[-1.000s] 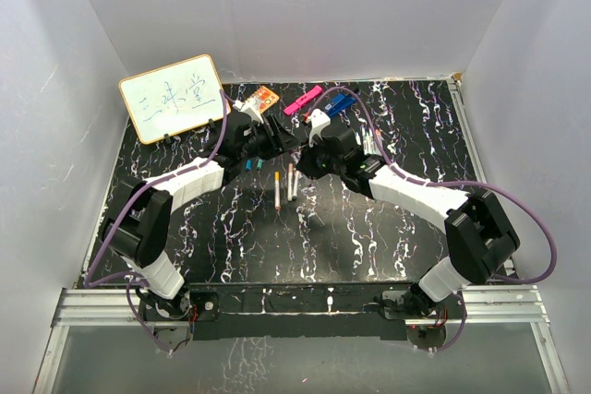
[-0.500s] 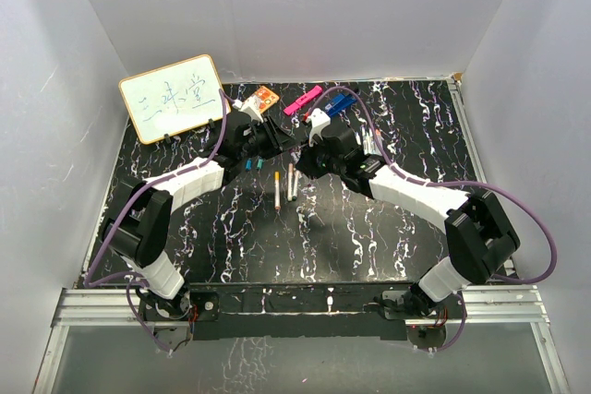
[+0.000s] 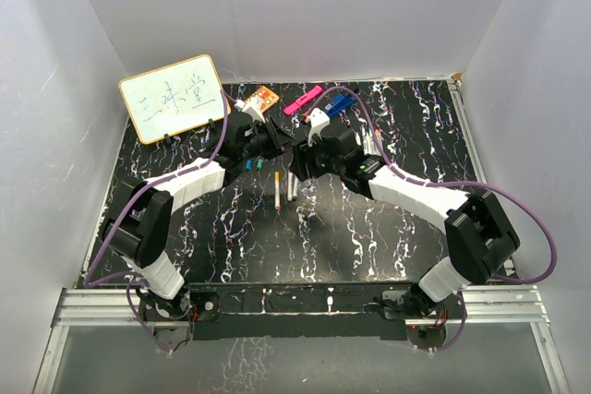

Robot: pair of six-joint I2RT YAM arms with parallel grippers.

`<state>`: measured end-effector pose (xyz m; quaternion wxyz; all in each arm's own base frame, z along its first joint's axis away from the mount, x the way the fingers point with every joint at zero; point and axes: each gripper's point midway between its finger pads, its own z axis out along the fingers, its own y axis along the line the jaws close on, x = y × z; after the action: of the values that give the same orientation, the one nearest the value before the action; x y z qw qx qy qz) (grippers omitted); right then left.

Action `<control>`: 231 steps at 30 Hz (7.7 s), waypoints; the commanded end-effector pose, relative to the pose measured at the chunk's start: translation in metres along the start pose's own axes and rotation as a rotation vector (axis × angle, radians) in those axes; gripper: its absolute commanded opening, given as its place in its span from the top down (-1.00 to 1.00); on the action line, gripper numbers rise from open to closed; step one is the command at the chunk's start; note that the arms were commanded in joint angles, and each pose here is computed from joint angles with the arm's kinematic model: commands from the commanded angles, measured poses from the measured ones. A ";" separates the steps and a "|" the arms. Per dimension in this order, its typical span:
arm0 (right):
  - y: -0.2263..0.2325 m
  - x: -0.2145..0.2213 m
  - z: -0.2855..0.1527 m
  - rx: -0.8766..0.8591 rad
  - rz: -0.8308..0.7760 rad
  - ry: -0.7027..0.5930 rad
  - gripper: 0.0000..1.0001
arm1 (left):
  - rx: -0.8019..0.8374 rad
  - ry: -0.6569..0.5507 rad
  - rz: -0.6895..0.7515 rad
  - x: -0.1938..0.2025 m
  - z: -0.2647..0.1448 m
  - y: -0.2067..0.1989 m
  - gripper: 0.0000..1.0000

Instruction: Open the pen caps

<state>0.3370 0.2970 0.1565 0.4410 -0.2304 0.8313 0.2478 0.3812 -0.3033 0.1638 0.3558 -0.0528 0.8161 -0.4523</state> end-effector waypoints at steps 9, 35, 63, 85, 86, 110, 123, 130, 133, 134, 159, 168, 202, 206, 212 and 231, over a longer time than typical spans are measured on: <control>0.007 -0.039 0.006 -0.017 -0.013 -0.108 0.11 | 0.060 -0.008 0.034 -0.003 -0.002 -0.028 1.00; 0.005 0.023 -0.013 -0.027 0.044 0.019 1.00 | -0.075 -0.297 0.064 -0.132 -0.014 -0.014 1.00; -0.119 -0.001 0.056 0.495 -0.061 0.101 1.00 | -0.523 -0.121 0.128 -0.058 -0.124 0.105 1.00; -0.186 0.022 0.090 0.543 -0.045 0.192 1.00 | -0.688 0.015 0.136 -0.026 -0.101 0.175 1.00; -0.187 0.023 0.091 0.543 -0.043 0.193 1.00 | -0.696 0.023 0.134 -0.025 -0.099 0.179 1.00; -0.181 -0.006 0.079 0.526 -0.024 0.133 0.04 | -0.760 0.070 0.168 -0.034 -0.061 0.215 1.00; -0.131 -0.039 0.039 0.419 0.096 0.081 -0.10 | -0.775 0.104 0.176 -0.032 -0.051 0.226 1.00; -0.088 -0.024 0.043 0.345 0.125 0.094 -0.11 | -0.776 0.111 0.171 -0.029 -0.051 0.227 0.88; -0.075 -0.015 0.048 0.330 0.127 0.111 -0.11 | -0.776 0.114 0.168 -0.028 -0.052 0.227 0.79; -0.072 -0.011 0.050 0.326 0.127 0.119 -0.11 | -0.777 0.113 0.168 -0.029 -0.052 0.226 0.77; -0.038 0.056 0.075 0.316 0.145 0.256 -0.07 | -0.749 -0.068 0.206 -0.082 -0.086 0.166 0.26; -0.046 0.069 0.075 0.361 0.137 0.292 -0.02 | -0.682 -0.240 0.232 -0.107 -0.131 0.116 0.06; -0.065 0.109 0.071 0.426 0.121 0.395 0.76 | -0.452 -0.193 0.150 -0.084 -0.113 0.084 -0.06; -0.076 0.106 0.067 0.441 0.139 0.392 1.00 | -0.381 -0.153 0.131 -0.074 -0.100 0.075 -0.07; -0.082 0.068 0.053 0.443 0.069 0.266 1.00 | -0.203 -0.055 0.053 -0.047 -0.069 0.062 -0.09; -0.037 -0.012 0.023 0.208 0.012 0.006 1.00 | -0.020 0.057 -0.046 -0.010 -0.001 0.016 -0.09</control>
<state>0.3785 0.2708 0.1176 0.4201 -0.1699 0.8834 0.1196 0.3855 -0.2663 0.1297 0.3085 -0.0731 0.8530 -0.4146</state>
